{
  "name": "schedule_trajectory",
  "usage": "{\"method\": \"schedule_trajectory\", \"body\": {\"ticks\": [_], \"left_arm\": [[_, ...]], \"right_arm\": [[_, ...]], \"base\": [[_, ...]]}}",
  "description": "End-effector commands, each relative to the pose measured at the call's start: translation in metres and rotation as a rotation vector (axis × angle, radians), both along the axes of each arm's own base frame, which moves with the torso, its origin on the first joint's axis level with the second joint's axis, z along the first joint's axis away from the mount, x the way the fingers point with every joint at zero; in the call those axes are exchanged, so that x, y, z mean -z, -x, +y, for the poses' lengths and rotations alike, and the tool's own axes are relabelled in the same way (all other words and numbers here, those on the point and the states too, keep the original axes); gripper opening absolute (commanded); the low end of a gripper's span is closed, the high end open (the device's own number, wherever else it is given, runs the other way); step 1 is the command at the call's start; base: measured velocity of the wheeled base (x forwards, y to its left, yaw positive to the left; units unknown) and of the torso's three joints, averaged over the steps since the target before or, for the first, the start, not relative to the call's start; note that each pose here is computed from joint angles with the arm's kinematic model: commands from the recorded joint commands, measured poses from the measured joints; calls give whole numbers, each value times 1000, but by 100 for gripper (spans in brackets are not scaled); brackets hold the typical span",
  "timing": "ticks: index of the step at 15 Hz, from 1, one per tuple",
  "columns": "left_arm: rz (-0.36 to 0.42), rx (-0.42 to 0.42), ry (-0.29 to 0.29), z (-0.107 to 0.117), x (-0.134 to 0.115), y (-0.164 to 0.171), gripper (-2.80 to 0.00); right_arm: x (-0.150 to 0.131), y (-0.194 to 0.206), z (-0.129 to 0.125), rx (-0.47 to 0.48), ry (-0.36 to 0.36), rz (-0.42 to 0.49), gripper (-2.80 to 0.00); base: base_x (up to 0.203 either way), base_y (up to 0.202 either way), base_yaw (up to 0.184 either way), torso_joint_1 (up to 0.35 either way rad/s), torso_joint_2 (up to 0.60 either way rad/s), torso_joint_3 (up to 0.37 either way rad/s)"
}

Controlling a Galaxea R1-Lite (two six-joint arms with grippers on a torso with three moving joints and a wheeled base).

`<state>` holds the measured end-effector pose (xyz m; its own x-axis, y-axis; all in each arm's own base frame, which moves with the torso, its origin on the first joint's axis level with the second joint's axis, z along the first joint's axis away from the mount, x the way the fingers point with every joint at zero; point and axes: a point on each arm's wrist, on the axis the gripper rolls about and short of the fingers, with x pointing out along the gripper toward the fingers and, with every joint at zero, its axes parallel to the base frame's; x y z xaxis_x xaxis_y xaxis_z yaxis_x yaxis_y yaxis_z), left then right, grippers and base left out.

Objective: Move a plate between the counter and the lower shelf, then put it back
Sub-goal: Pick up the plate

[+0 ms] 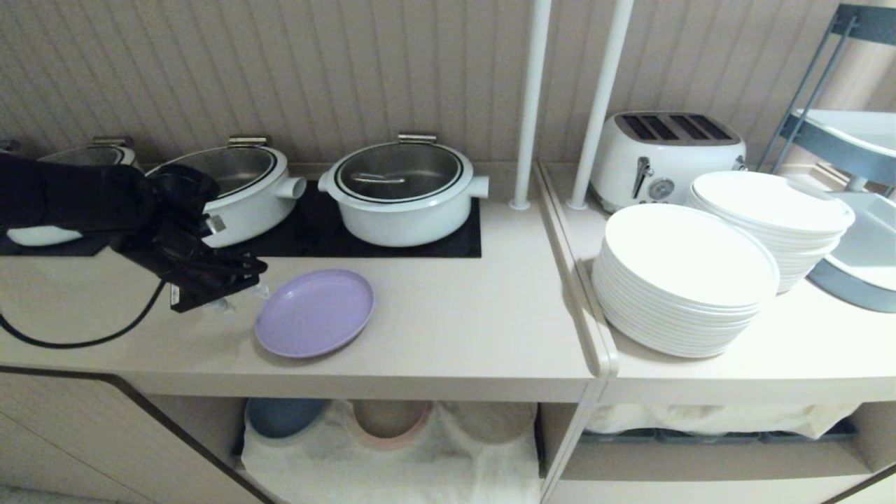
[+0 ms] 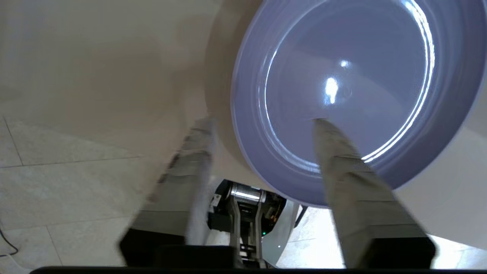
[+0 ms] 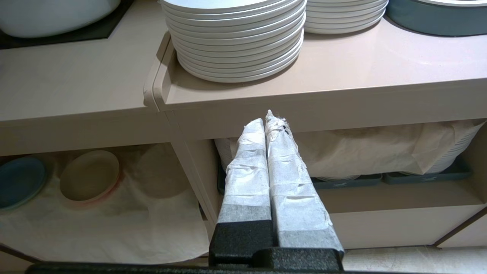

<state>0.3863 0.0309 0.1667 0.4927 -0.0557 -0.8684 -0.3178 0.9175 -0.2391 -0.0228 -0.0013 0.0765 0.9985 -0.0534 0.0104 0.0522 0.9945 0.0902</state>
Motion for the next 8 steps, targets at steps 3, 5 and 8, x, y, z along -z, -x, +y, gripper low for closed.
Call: {"method": "schedule_trajectory", "body": {"ticks": [3, 5, 8], "left_arm": [[-5, -14, 8, 1, 4, -11, 0], [8, -23, 7, 3, 10, -15, 0], [23, -22, -3, 4, 16, -17, 0]], "right_arm": [[0, 0, 0, 2, -1, 0, -280], [0, 0, 0, 1, -1, 0, -280], [0, 0, 0, 0, -1, 0, -280]], "base": [[0, 0, 0, 0, 0, 0], [0, 0, 0, 0, 0, 0], [0, 0, 0, 0, 0, 0]]}}
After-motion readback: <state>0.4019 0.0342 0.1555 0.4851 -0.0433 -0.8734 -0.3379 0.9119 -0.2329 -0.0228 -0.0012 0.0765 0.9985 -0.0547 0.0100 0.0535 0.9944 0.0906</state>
